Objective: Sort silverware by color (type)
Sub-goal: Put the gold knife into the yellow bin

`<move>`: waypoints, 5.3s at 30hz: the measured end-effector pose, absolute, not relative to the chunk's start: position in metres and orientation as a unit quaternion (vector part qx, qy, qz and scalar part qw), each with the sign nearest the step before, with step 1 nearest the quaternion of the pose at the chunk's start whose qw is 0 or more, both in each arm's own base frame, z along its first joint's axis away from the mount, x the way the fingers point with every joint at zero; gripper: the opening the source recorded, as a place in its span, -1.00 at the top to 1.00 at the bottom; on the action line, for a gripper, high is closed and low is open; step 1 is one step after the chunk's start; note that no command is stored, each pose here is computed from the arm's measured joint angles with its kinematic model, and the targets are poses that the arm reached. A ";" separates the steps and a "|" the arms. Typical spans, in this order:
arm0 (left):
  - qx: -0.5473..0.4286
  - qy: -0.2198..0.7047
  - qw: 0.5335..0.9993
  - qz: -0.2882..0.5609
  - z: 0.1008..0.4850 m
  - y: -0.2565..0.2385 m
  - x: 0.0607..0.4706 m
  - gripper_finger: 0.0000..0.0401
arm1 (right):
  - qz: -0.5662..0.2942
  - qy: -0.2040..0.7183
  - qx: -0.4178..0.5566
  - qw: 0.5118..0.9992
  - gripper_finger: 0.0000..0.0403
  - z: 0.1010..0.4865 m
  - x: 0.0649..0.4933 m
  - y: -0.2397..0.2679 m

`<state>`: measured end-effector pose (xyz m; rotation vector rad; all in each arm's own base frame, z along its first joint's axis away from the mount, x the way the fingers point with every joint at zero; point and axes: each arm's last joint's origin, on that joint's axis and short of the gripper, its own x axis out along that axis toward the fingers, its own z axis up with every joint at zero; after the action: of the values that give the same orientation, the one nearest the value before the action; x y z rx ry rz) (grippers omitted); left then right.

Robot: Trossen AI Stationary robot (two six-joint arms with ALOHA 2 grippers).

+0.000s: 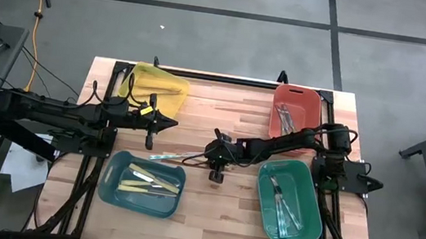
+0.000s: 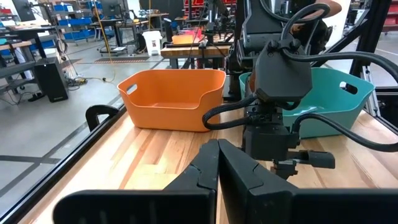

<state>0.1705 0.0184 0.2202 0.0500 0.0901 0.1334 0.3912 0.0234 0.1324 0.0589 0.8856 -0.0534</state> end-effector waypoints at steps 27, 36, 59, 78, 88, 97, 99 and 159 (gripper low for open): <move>0.025 0.045 0.996 0.067 0.220 0.018 0.170 1.00 | -0.027 0.475 0.031 0.879 0.67 0.107 0.390 0.018; 0.025 0.045 0.996 0.067 0.220 0.018 0.170 1.00 | -0.021 0.481 0.047 0.875 0.92 0.107 0.389 0.013; 0.025 0.052 0.996 0.067 0.219 0.018 0.170 1.00 | -0.084 0.517 -0.023 0.851 1.00 0.149 0.361 0.025; 0.017 0.056 0.996 0.067 0.218 0.018 0.170 1.00 | -0.119 0.512 -0.080 0.847 0.98 0.178 0.344 0.043; 0.017 0.055 0.996 0.069 0.218 0.019 0.170 1.00 | -0.145 0.459 -0.049 0.875 1.00 0.186 0.354 0.033; 0.002 0.061 0.996 0.070 0.217 0.019 0.170 1.00 | -0.170 0.499 0.027 0.849 0.89 0.181 0.348 0.004; 0.000 0.068 0.995 0.070 0.215 0.019 0.170 1.00 | -0.168 0.524 0.045 0.834 0.77 0.178 0.343 0.000; -0.023 0.081 0.994 0.069 0.213 0.018 0.170 1.00 | -0.229 0.578 0.093 0.778 0.98 0.141 0.341 -0.004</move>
<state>0.1696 0.0176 0.2127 -0.0462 0.1619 0.1374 0.3410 -0.0042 0.1413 0.2006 1.2494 -0.4943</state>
